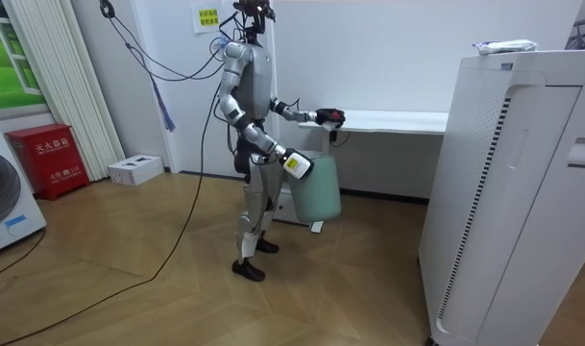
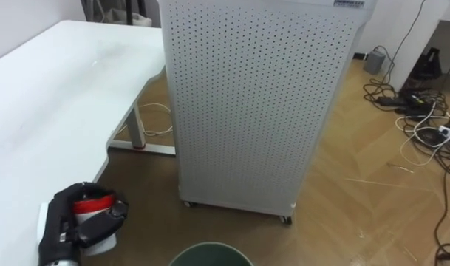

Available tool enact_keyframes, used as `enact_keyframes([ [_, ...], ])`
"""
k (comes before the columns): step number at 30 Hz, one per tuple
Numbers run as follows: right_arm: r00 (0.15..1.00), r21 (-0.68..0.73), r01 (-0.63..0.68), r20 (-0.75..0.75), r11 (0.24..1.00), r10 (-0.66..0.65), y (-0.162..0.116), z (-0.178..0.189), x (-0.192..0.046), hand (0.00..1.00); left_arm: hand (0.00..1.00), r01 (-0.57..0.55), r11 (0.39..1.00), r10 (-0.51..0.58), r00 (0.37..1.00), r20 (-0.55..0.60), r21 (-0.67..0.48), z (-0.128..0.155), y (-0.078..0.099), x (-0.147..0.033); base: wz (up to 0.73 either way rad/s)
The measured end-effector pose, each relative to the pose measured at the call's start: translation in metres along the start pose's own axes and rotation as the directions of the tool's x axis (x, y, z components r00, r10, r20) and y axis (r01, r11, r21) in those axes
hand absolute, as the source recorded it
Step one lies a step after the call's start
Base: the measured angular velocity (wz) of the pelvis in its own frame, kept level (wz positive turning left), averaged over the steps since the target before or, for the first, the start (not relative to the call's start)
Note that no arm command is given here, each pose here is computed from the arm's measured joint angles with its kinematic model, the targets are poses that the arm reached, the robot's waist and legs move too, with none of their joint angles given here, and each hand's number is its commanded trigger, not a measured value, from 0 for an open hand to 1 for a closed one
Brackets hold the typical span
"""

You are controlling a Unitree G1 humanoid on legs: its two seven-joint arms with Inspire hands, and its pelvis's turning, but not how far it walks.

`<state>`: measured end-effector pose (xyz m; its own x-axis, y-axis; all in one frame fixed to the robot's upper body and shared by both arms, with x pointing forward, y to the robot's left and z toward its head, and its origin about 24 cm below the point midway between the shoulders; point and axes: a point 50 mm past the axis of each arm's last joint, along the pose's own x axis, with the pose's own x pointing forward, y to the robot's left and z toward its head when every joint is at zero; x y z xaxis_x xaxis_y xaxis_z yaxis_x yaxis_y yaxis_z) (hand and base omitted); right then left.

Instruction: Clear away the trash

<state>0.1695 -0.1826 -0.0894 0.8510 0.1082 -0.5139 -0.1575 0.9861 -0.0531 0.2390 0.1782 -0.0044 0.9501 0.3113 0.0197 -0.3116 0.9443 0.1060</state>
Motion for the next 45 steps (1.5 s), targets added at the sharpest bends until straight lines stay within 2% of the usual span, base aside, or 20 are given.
enact_keyframes([
  [6,0.998,0.023,0.018,0.058,1.000,-0.019,-0.002,0.019,0.012,1.00,1.00,0.169,0.986,-0.169,0.985,0.024,-0.009,0.005,-0.024,-0.008,0.00],
  [11,0.993,0.011,0.011,0.118,1.000,-0.012,0.003,0.040,0.025,1.00,1.00,0.246,0.969,-0.246,0.969,0.032,-0.012,0.007,-0.035,-0.010,-0.11],
  [20,0.981,-0.009,0.002,0.196,1.000,0.000,0.013,0.063,0.037,1.00,1.00,0.285,0.959,-0.285,0.959,-0.010,0.002,-0.002,-0.047,-0.010,-0.09],
  [25,0.974,0.019,-0.011,0.229,1.000,0.006,0.026,0.079,0.050,1.00,1.00,0.277,0.960,-0.274,0.960,-0.062,0.036,-0.013,-0.049,-0.001,-0.35],
  [30,0.977,0.062,0.020,0.210,0.998,-0.032,0.020,0.078,0.053,1.00,1.00,0.376,0.925,-0.376,0.926,-0.014,0.051,0.000,-0.082,0.002,0.43],
  [35,0.973,0.066,-0.021,0.231,0.998,0.005,0.030,0.086,0.057,1.00,1.00,0.349,0.932,-0.346,0.937,-0.050,0.094,-0.010,-0.077,0.004,-0.19],
  [40,0.969,0.051,-0.052,0.245,0.997,0.038,0.032,0.091,0.059,1.00,1.00,0.332,0.938,-0.325,0.942,-0.082,0.101,-0.016,-0.080,0.003,0.03],
  [41,0.968,0.047,-0.061,0.245,0.997,0.048,0.033,0.091,0.059,1.00,0.81,0.329,0.938,-0.319,0.943,-0.095,0.107,-0.019,-0.080,0.002,-0.09],
  [42,0.969,0.043,-0.065,0.243,0.997,0.053,0.033,0.090,0.058,1.00,0.27,0.319,0.941,-0.307,0.945,-0.109,0.114,-0.023,-0.079,0.001,-0.08],
  [43,0.969,0.042,-0.066,0.242,0.997,0.054,0.033,0.090,0.058,1.00,0.00,0.313,0.942,-0.300,0.947,-0.115,0.118,-0.024,-0.078,0.001,0.00],
  [45,0.969,0.042,-0.066,0.240,0.997,0.054,0.033,0.089,0.058,1.00,0.00,0.282,0.950,-0.265,0.956,-0.129,0.132,-0.028,-0.075,0.000,0.00],
])
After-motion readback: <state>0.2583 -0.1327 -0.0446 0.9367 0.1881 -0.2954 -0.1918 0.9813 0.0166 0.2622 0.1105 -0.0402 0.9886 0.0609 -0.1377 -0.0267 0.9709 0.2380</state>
